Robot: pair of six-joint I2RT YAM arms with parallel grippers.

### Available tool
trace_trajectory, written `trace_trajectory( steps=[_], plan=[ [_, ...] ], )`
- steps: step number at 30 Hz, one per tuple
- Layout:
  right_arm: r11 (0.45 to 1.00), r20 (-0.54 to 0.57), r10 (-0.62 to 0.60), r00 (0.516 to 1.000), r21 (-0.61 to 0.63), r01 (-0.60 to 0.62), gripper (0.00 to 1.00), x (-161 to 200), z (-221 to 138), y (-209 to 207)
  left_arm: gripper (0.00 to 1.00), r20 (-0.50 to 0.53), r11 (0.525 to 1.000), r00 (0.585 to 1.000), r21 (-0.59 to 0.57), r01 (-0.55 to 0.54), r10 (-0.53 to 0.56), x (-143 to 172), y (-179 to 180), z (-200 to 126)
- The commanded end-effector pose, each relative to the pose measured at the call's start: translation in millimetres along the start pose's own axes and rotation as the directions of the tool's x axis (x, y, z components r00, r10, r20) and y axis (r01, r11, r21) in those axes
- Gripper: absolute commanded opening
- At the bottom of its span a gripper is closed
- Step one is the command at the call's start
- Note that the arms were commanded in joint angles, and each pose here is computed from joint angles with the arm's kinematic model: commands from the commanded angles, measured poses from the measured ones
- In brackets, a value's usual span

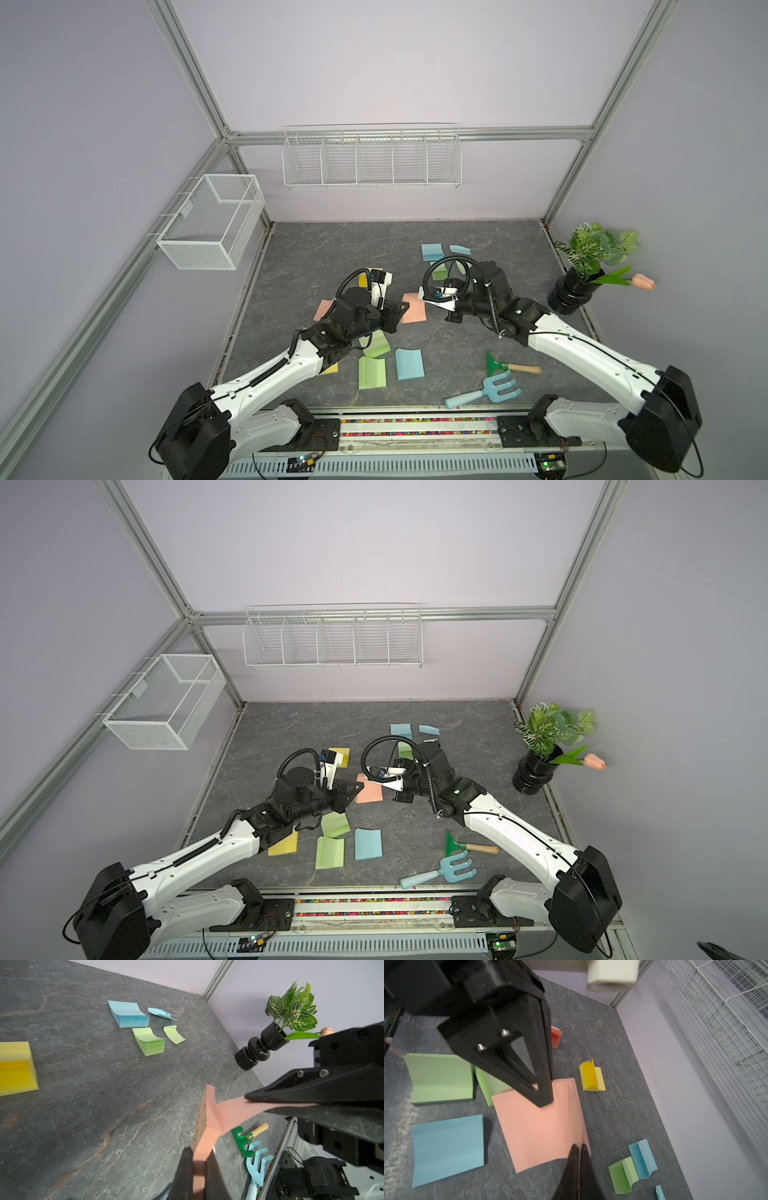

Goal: Tear off pages from different memo pads
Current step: Tear off the paper from the memo pad, then place the paper at the center of the board.

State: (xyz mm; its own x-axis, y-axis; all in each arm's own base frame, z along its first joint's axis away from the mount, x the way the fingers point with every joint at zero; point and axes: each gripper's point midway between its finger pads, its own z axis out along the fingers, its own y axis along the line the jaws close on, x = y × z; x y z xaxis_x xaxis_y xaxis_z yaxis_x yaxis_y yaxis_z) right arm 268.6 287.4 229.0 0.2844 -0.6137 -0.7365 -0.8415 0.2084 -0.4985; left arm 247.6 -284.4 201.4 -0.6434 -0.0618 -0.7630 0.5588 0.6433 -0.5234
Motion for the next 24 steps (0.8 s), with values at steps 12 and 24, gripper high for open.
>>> trace_trajectory(
  steps=[12, 24],
  plan=[
    [0.988, -0.026, 0.000, 1.000, 0.153, 0.004, 0.07, -3, -8, -33, 0.01, 0.059, 0.983, 0.998, -0.178, 0.038, -0.028, -14, 28, -14],
    [0.964, -0.561, -0.190, 0.806, 0.050, 0.262, 0.12, 120, 18, -74, 0.01, 0.132, 0.973, 0.989, -0.215, 0.088, -0.061, -27, 29, -39]
  ],
)
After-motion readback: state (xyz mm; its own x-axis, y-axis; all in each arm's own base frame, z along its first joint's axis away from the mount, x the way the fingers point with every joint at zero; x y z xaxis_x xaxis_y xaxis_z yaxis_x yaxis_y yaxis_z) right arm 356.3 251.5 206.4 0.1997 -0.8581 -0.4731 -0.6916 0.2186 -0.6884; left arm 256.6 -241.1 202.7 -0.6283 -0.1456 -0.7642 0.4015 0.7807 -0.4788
